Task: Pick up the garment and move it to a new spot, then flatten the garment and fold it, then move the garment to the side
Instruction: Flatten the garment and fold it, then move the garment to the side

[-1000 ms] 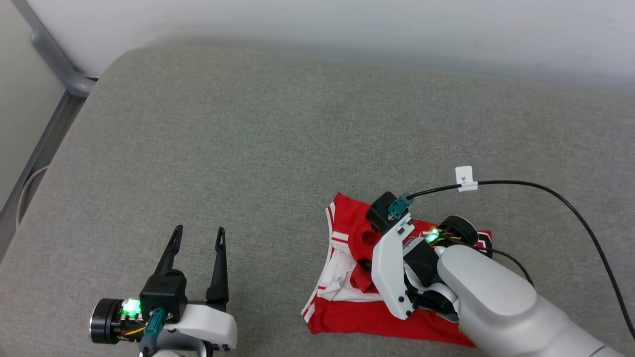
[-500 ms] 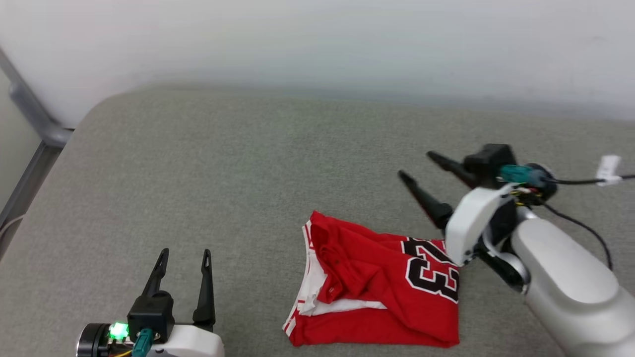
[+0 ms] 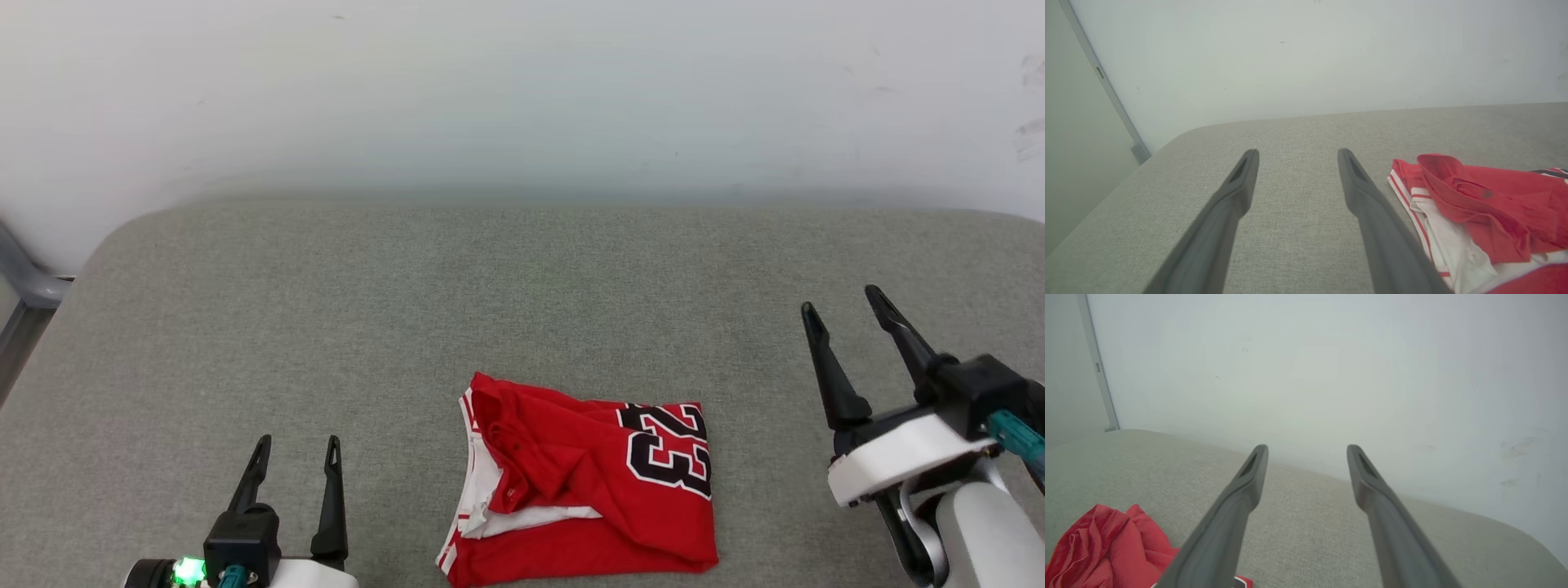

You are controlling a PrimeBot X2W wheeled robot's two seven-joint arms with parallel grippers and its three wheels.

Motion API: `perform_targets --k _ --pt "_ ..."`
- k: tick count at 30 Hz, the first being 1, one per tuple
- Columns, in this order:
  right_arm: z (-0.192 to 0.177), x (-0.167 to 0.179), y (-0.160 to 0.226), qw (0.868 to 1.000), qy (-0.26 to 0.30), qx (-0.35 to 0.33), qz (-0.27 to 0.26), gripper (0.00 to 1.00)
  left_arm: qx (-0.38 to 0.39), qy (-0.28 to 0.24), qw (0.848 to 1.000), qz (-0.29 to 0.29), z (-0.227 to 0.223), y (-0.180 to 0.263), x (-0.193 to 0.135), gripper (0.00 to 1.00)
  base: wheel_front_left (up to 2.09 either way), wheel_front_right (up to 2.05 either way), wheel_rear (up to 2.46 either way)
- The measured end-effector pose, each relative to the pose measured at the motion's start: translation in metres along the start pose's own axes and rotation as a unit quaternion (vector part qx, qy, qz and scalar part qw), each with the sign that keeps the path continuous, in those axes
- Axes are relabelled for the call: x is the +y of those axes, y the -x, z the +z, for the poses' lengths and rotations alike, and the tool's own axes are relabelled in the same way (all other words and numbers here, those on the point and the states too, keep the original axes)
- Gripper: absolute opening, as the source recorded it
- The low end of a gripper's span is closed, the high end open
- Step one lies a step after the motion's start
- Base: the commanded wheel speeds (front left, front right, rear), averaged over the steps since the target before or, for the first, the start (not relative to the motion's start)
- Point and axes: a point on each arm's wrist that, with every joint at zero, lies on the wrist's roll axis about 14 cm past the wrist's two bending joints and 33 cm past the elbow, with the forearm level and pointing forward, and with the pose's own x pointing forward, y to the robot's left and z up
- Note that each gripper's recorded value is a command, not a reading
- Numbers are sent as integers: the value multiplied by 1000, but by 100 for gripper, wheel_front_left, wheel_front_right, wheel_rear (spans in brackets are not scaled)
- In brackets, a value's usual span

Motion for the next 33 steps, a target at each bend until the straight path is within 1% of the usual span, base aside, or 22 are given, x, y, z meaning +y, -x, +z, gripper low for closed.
perform_targets --k 4,8,12,20,24,33 --pt "-1 -5 24 999 -16 -8 -40 100 -4 0 1000 0 3 1 0 100 0 0 0" --pt "-5 -2 43 998 -34 -6 -62 100 -5 -2 1000 1 3 4 2 100 0 0 0" --pt "-9 5 58 997 -40 1 -65 100 -7 -4 1000 2 4 7 4 100 0 0 0" --pt "-22 7 79 995 -57 22 -84 100 -4 -4 1000 4 3 13 6 100 0 0 0" --pt "-26 4 84 994 -59 29 -92 100 -4 -4 1000 5 3 14 7 100 0 0 0" --pt "-34 7 90 993 -63 43 -93 100 2 -6 1000 5 -1 16 8 100 0 0 0"
